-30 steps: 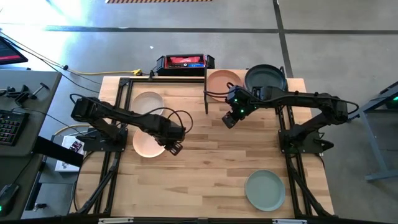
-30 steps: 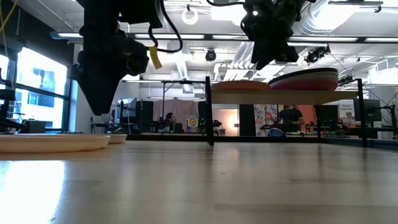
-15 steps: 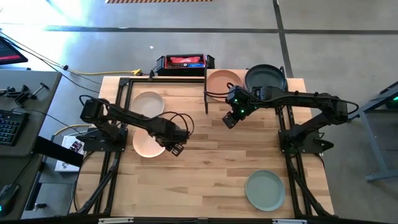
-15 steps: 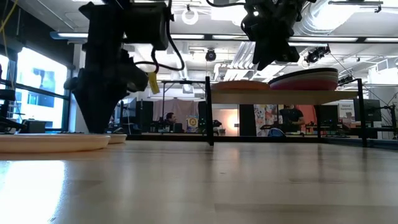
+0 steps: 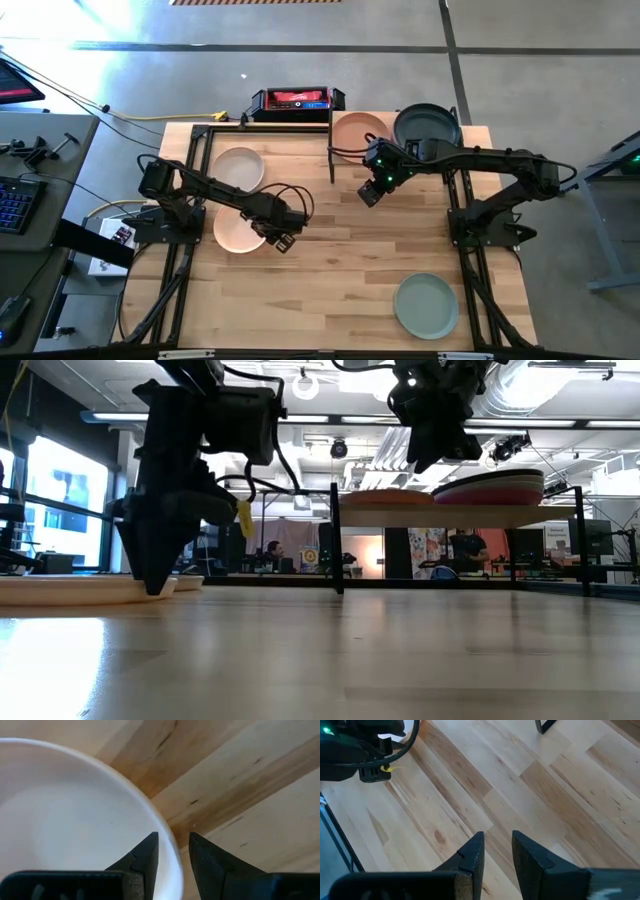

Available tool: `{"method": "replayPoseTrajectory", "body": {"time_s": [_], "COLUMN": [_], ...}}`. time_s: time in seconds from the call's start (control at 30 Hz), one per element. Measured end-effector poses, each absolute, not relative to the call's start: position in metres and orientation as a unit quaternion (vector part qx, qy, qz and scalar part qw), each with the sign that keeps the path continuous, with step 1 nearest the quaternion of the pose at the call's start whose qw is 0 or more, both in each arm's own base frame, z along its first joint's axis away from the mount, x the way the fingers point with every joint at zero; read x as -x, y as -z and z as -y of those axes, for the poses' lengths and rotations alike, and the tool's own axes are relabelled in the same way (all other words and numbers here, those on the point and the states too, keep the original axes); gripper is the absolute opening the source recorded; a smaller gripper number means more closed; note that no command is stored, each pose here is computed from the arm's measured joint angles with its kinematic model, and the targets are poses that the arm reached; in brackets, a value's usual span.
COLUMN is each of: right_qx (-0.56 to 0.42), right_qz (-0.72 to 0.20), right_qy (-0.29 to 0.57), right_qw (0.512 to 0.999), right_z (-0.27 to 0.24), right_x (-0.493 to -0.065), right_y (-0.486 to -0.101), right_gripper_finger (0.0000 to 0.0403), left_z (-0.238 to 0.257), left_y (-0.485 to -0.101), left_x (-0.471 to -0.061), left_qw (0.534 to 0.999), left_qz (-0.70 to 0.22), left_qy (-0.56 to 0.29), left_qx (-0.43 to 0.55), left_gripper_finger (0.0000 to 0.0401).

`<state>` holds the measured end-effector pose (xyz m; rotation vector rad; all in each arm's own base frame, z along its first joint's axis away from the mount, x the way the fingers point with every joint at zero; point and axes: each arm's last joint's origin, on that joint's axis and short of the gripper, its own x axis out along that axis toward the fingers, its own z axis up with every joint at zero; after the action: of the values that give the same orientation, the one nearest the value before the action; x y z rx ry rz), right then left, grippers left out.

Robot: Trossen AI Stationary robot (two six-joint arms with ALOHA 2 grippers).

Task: Place and stack plates onto a shelf
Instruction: Stack the light orange plate on top of the brown plate on the shelf

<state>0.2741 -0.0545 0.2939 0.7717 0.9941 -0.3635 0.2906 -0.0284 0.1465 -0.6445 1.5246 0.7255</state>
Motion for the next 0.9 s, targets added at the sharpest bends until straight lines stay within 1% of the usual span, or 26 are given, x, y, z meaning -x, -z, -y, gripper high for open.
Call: {"method": "replayPoseTrajectory", "body": {"time_s": [0.1, 0.27, 0.33, 0.7, 0.9], "right_qx": [-0.359, -0.359, -0.358, -0.355, -0.355], "right_qz": [-0.462, -0.462, -0.462, -0.468, -0.469], "right_qy": [0.169, 0.169, 0.17, 0.17, 0.17], "right_qw": [0.793, 0.793, 0.793, 0.791, 0.791], "right_z": [0.055, 0.055, 0.055, 0.054, 0.054], "right_x": [-0.274, -0.274, -0.274, -0.273, -0.273], "right_y": [-0.294, -0.294, -0.294, -0.293, -0.293], "right_gripper_finger": [0.0078, 0.0078, 0.0078, 0.0078, 0.0078], "left_z": [0.029, 0.031, 0.032, 0.053, 0.068], "left_y": [-0.146, -0.147, -0.147, -0.148, -0.162], "left_x": [-0.29, -0.29, -0.29, -0.288, -0.297], "left_qw": [0.619, 0.622, 0.624, 0.623, 0.652], "left_qz": [-0.67, -0.678, -0.681, -0.7, -0.689], "left_qy": [-0.302, -0.284, -0.279, -0.236, -0.203], "left_qx": [0.277, 0.269, 0.263, 0.257, 0.242], "left_gripper_finger": [0.0077, 0.002, 0.0007, 0.0003, 0.0002]}}
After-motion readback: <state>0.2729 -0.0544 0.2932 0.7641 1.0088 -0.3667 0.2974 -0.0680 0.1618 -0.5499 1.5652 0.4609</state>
